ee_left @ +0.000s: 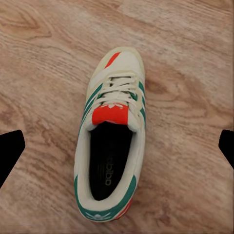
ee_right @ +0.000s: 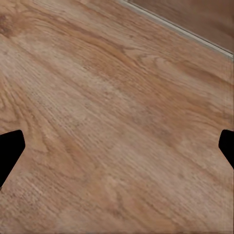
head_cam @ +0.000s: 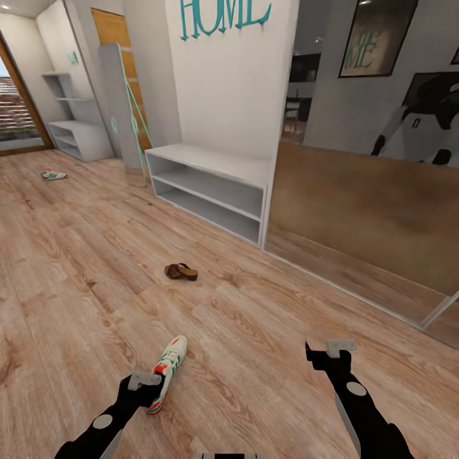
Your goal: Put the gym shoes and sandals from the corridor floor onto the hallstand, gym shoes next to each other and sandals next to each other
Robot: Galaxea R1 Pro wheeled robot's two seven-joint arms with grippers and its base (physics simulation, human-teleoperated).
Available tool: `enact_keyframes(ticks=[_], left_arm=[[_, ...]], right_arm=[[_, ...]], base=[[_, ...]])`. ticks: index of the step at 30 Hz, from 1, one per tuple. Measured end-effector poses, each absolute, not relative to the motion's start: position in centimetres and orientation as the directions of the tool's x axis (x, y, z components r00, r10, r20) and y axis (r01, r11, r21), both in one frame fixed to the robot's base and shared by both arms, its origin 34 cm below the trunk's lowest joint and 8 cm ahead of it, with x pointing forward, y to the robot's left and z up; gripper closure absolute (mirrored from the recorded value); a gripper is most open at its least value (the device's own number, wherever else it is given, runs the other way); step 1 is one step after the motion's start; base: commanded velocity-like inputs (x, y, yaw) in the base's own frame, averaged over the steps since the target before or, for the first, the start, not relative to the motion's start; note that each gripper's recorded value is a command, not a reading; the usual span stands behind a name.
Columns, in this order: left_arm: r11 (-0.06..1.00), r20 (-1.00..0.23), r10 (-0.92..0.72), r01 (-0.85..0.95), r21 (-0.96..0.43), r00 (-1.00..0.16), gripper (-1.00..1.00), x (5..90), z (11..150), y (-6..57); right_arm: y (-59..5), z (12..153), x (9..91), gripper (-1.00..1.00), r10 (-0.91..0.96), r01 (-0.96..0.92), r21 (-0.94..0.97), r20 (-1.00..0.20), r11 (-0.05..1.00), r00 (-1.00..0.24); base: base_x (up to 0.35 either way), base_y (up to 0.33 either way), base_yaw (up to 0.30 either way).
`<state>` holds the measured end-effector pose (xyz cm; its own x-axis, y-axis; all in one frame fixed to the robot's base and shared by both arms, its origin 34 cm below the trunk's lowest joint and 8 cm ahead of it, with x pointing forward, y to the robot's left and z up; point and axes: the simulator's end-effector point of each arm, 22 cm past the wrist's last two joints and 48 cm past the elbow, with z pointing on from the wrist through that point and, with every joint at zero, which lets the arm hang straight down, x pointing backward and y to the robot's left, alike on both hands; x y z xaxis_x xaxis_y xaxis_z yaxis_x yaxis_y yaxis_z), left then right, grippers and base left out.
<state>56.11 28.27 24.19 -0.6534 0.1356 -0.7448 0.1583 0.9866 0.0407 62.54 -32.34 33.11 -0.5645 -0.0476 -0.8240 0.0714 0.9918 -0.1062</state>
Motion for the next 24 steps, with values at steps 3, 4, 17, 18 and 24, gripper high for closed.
enact_keyframes(ticks=[3, 4, 17, 18, 24], left_arm=[[0.986, -0.734, 0.136, 0.16, 0.038, -0.665, -1.0, 55.7, 23.4, 28.3], [0.986, -0.73, 0.136, 0.161, 0.037, -0.67, -1.0, 55.5, 23.1, 28.3], [0.986, -0.717, 0.139, 0.165, 0.033, -0.683, -1.0, 54.9, 22.1, 28.2], [0.986, -0.717, 0.138, 0.164, 0.033, -0.684, -1.0, 54.9, 22.1, 28.3], [0.986, -0.716, 0.135, 0.161, 0.032, -0.684, -1.0, 54.9, 22.0, 28.3]], right_arm=[[-32.3, 32.2, 62.2, -1.0, -0.047, 0.07, -0.107, -0.814, 0.992, -0.578], [-32.3, 31.8, 62.1, -1.0, -0.048, 0.069, -0.108, -0.811, 0.992, -0.583], [-32.3, 30.7, 61.7, -1.0, -0.048, 0.066, -0.11, -0.798, 0.992, -0.601], [-32.3, 30.6, 61.7, -1.0, -0.048, 0.066, -0.11, -0.798, 0.992, -0.601], [-32.3, 30.6, 61.6, -1.0, -0.052, 0.063, -0.112, -0.797, 0.992, -0.602]], base=[[0.0, 0.0, 0.0], [0.0, 0.0, 0.0], [0.007, 0.0, 0.0], [0.137, 0.0, 0.0], [0.143, 0.0, 0.0]])
